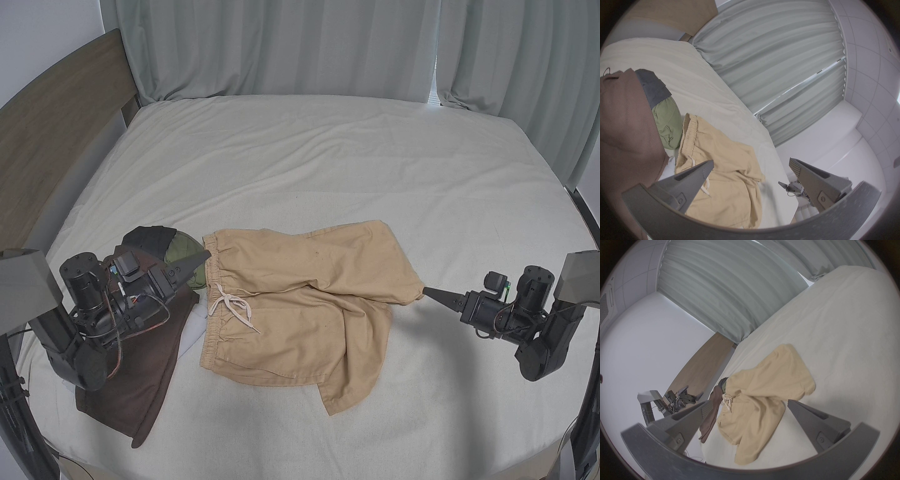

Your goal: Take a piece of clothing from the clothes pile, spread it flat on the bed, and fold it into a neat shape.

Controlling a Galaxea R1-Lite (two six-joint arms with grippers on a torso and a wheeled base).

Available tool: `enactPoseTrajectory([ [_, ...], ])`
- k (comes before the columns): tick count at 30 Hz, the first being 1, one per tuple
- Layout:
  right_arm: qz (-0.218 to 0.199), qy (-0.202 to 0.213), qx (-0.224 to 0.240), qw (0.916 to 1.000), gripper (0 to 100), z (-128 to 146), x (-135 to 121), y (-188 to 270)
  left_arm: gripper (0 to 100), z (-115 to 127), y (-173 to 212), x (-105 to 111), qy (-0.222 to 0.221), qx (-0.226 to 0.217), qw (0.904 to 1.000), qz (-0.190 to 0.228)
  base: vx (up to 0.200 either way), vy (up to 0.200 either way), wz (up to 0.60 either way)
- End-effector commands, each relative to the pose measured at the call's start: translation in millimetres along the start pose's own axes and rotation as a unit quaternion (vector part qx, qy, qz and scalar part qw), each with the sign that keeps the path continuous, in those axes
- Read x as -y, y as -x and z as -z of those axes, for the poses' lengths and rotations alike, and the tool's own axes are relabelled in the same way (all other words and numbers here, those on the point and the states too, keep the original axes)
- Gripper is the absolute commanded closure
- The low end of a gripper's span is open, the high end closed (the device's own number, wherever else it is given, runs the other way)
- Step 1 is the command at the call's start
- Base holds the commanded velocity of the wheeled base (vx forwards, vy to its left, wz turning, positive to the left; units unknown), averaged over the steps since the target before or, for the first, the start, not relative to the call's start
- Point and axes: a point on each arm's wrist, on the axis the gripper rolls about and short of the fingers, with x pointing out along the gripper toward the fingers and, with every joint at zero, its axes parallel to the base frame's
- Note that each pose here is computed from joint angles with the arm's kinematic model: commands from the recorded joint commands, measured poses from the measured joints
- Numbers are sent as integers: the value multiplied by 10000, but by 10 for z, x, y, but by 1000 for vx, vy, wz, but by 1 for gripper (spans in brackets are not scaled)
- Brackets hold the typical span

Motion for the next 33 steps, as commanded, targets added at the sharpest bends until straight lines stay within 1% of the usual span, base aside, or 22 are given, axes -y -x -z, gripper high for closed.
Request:
enactPoseTrajectory([
  [1, -41, -85, -284, 9996, 0, 153, -131, 55, 0, 19, 262, 173, -366, -145, 9992, 103, 0, 0, 0],
  [5, -64, -153, -431, 9989, 0, 234, -155, 38, 0, 75, 357, 84, -709, -322, 9970, 2, 0, 0, 0],
  [6, -75, -160, -456, 9988, 0, 247, -161, 32, 0, 74, 365, 79, -749, -326, 9967, 0, 0, 0, 0],
  [7, -98, -164, -490, 9986, 0, 265, -171, 16, 0, 65, 381, 54, -886, -335, 9955, -11, 0, 0, 0],
  [8, -98, -164, -490, 9986, 0, 265, -171, 16, 0, 65, 381, 54, -886, -335, 9955, -11, 0, 0, 0],
  [10, -83, -260, -667, 9974, 0, 375, -155, -29, 0, 92, 401, 18, -1106, -393, 9931, -54, 0, 0, 0],
  [13, -30, -372, -834, 9958, 0, 479, -114, -45, 0, 119, 394, -15, -1296, -440, 9905, -86, 0, 0, 0],
  [15, -10, -425, -905, 9950, 0, 526, -98, -60, 0, 132, 389, -33, -1341, -466, 9898, -100, 0, 0, 0],
  [16, 10, -462, -1008, 9938, 0, 593, -74, -84, 0, 157, 383, -55, -1349, -515, 9894, -113, 0, 0, 0],
  [18, 13, -467, -1043, 9934, 0, 616, -66, -91, 0, 165, 380, -66, -1343, -531, 9894, -123, 0, 0, 0],
  [19, 32, -461, -1170, 9920, 0, 699, -32, -115, 0, 199, 362, -118, -1296, -583, 9897, -176, 0, 0, 0],
  [23, 65, -492, -1441, 9883, 0, 880, -29, -172, 0, 224, 350, -163, -1256, -629, 9898, -216, 0, 0, 0],
  [27, 134, -511, -1556, 9864, 0, 987, -26, -230, 0, 232, 346, -167, -1240, -644, 9900, -217, 0, 0, 0],
  [29, 134, -511, -1556, 9864, 0, 987, -26, -230, 0, 232, 346, -167, -1240, -644, 9900, -217, 0, 0, 0],
  [31, 55, -508, -1704, 9840, 0, 1073, -71, -277, 0, 232, 341, -164, -1245, -643, 9899, -208, 0, 0, 0],
  [33, 41, -515, -1750, 9832, 0, 1100, -77, -287, 0, 230, 343, -167, -1245, -639, 9899, -214, 0, 0, 0],
])
